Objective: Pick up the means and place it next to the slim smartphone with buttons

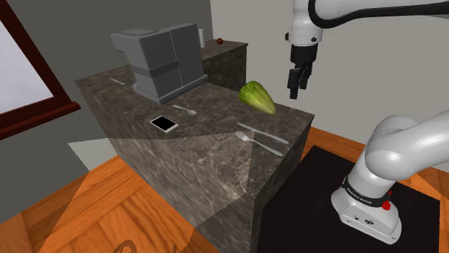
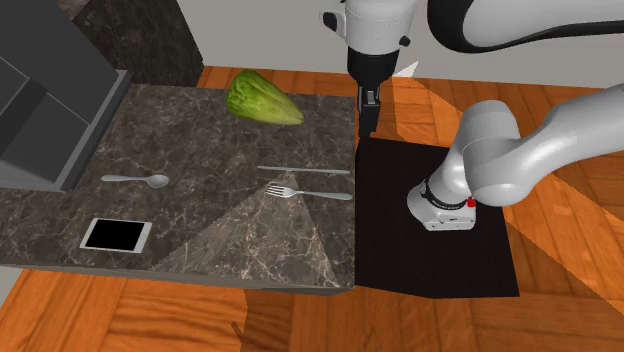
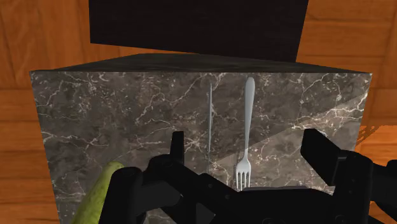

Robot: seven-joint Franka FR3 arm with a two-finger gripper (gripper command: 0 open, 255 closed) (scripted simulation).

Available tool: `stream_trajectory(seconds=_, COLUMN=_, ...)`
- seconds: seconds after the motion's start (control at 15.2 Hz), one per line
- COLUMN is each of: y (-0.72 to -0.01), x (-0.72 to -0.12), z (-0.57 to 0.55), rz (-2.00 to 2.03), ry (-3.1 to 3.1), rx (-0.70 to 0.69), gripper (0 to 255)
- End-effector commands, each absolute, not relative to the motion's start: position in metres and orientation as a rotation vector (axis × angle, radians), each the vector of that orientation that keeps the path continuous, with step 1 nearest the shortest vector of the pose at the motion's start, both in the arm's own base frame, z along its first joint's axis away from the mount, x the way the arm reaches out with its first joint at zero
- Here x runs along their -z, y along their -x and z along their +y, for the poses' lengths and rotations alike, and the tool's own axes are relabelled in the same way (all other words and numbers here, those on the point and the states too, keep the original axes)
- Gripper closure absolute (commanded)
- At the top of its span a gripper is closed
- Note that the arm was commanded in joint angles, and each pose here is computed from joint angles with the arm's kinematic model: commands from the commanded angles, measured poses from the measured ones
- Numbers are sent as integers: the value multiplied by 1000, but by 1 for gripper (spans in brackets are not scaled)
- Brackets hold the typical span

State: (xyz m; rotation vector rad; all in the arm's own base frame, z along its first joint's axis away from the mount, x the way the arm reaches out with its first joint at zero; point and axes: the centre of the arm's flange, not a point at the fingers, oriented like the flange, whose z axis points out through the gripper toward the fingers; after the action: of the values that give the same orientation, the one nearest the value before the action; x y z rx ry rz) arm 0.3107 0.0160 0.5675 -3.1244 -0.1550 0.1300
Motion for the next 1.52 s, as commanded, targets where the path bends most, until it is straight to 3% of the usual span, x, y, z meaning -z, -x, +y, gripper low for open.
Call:
stream_trajectory(seconds=0.0, y=-311, x=-567, z=16, rz=-155, ry=3124, rx=-130, gripper=0)
stream_trajectory(seconds=0.99, y=-404, x=-396, z=28, rz=-133, ry=3136, rx=-84, gripper=0)
stream_trajectory(seconds=1.45, y=-408, x=-356, z=28, rz=-132, ry=3137, rx=-82, gripper=0)
